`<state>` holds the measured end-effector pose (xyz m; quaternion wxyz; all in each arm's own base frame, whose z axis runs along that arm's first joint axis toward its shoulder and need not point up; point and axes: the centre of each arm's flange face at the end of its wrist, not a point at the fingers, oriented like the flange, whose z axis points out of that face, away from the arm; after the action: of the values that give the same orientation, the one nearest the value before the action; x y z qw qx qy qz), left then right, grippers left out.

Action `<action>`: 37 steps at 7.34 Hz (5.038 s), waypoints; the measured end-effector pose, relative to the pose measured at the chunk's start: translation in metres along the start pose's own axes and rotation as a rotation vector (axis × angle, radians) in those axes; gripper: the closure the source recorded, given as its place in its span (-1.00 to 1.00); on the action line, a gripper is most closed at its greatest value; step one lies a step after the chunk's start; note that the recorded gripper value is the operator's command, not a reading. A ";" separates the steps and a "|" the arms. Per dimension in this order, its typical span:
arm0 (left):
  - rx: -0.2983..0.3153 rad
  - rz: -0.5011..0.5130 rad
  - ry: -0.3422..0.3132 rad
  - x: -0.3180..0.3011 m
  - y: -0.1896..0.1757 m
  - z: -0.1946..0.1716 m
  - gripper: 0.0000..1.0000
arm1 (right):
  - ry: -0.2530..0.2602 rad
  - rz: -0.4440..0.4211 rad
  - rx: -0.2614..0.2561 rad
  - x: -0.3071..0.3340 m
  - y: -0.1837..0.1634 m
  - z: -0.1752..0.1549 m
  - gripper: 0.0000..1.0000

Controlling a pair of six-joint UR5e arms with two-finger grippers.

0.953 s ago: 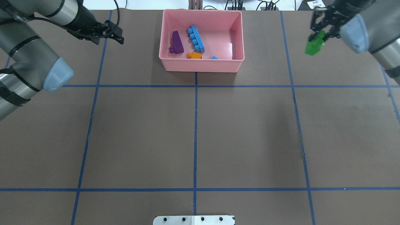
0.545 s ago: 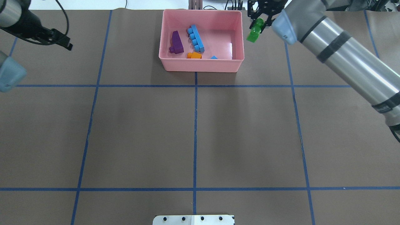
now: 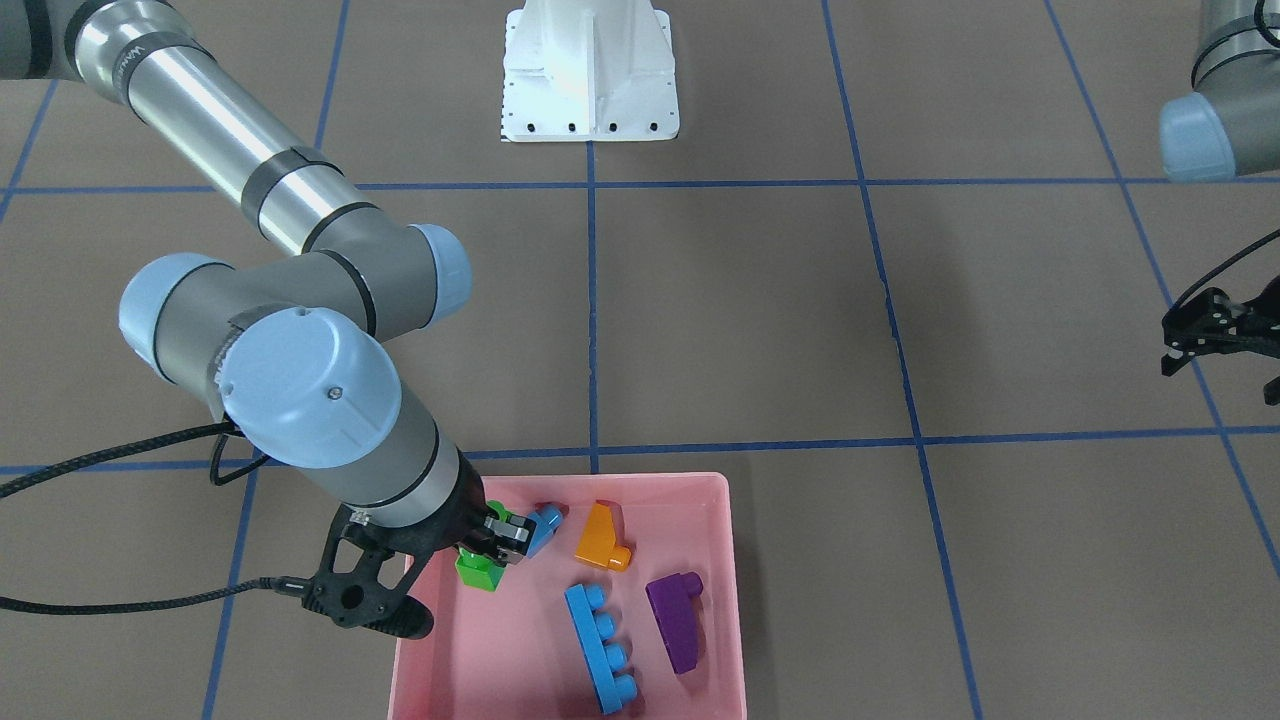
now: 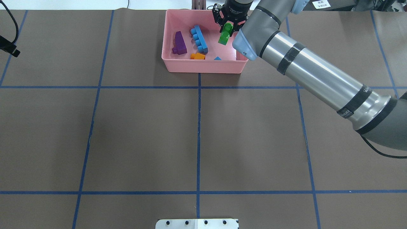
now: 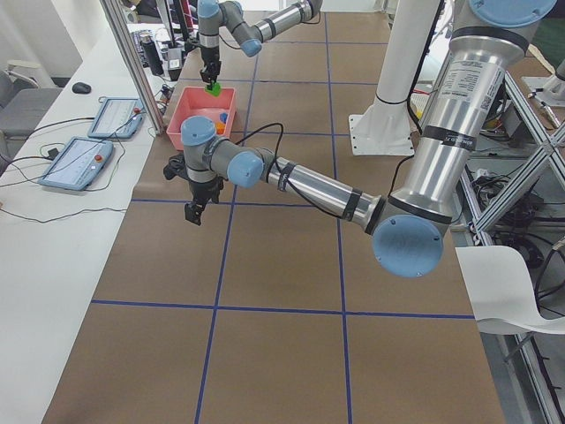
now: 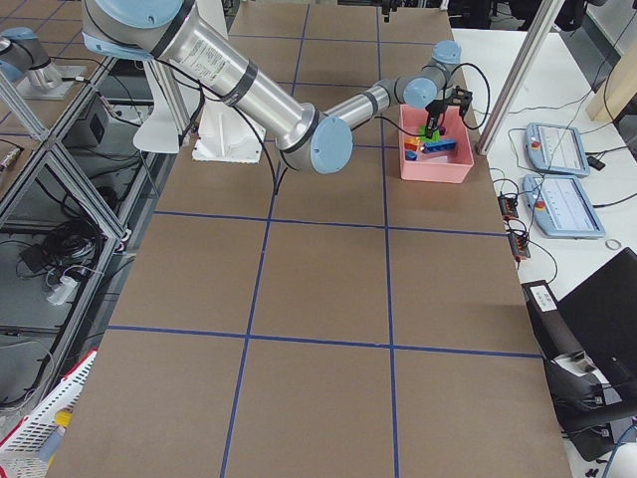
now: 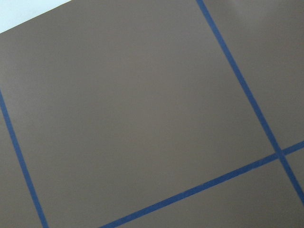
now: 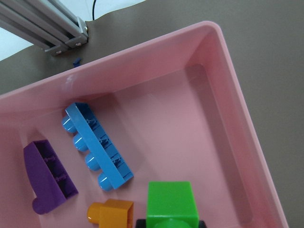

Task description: Put all blocks into box

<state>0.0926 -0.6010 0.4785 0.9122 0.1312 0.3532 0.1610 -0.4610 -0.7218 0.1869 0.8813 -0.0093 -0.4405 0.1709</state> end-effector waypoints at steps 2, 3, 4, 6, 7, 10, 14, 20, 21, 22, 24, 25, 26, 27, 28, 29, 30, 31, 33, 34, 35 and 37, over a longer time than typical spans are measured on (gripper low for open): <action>-0.024 -0.075 0.087 -0.036 0.034 -0.002 -1.00 | -0.018 -0.008 -0.005 0.009 0.003 -0.008 -1.00; -0.028 -0.083 0.115 -0.055 0.055 -0.004 -1.00 | -0.027 0.007 -0.013 0.045 -0.004 -0.025 -1.00; -0.027 -0.070 0.122 -0.069 0.069 -0.006 -1.00 | -0.031 0.014 -0.015 0.099 -0.015 -0.049 -1.00; -0.029 -0.085 0.117 -0.089 0.085 -0.012 -1.00 | -0.032 -0.037 -0.015 0.247 -0.022 -0.095 -1.00; -0.031 -0.103 0.113 -0.096 0.095 -0.014 -1.00 | -0.024 -0.085 -0.013 0.330 -0.021 -0.114 -1.00; -0.035 -0.132 0.107 -0.102 0.114 -0.018 -1.00 | 0.035 -0.253 -0.011 0.573 0.004 -0.156 -1.00; -0.064 -0.177 0.107 -0.109 0.123 -0.017 -1.00 | 0.107 -0.421 -0.088 0.751 0.064 -0.149 -1.00; -0.089 -0.147 0.068 -0.132 0.134 -0.029 -1.00 | 0.120 -0.409 -0.160 0.717 0.039 -0.174 -1.00; -0.088 -0.144 0.057 -0.140 0.139 -0.032 -1.00 | 0.120 -0.415 -0.155 0.713 0.039 -0.178 -1.00; -0.088 -0.144 0.052 -0.144 0.144 -0.032 -1.00 | 0.123 -0.418 -0.152 0.710 0.038 -0.180 -1.00; -0.090 -0.150 0.050 -0.148 0.151 -0.032 -1.00 | 0.129 -0.409 -0.150 0.708 0.038 -0.180 -1.00; -0.090 -0.153 0.049 -0.149 0.152 -0.032 -1.00 | 0.130 -0.406 -0.149 0.707 0.038 -0.180 -1.00; -0.089 -0.155 0.047 -0.148 0.152 -0.033 -1.00 | 0.129 -0.408 -0.147 0.707 0.038 -0.181 -1.00; -0.085 -0.154 0.043 -0.147 0.151 -0.036 -1.00 | 0.129 -0.413 -0.145 0.706 0.038 -0.181 -1.00; -0.074 -0.145 0.038 -0.142 0.148 -0.041 -1.00 | 0.130 -0.416 -0.141 0.705 0.038 -0.182 -1.00; -0.059 -0.130 0.032 -0.136 0.145 -0.049 -1.00 | 0.131 -0.418 -0.140 0.705 0.039 -0.182 -1.00; -0.046 -0.116 0.028 -0.130 0.141 -0.056 -1.00 | 0.132 -0.420 -0.138 0.705 0.039 -0.183 -1.00; -0.037 -0.106 0.024 -0.125 0.139 -0.061 -1.00 | 0.131 -0.425 -0.133 0.701 0.038 -0.185 -1.00; -0.030 -0.097 0.022 -0.119 0.148 -0.064 -1.00 | 0.128 -0.436 -0.120 0.693 0.032 -0.189 -1.00; -0.031 -0.096 0.022 -0.115 0.160 -0.064 -1.00 | 0.124 -0.432 -0.114 0.692 0.030 -0.191 -1.00; -0.031 -0.092 0.012 -0.112 0.166 -0.066 -1.00 | 0.118 -0.426 -0.105 0.693 0.030 -0.196 -1.00; -0.035 -0.080 -0.032 -0.111 0.163 -0.070 -1.00 | 0.119 -0.429 -0.088 0.693 0.030 -0.203 -1.00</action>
<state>-0.0653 -0.4860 0.5529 0.9256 0.1036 0.3407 0.1284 0.0720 -0.4518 0.5930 0.9205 0.0359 -0.3869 -0.0408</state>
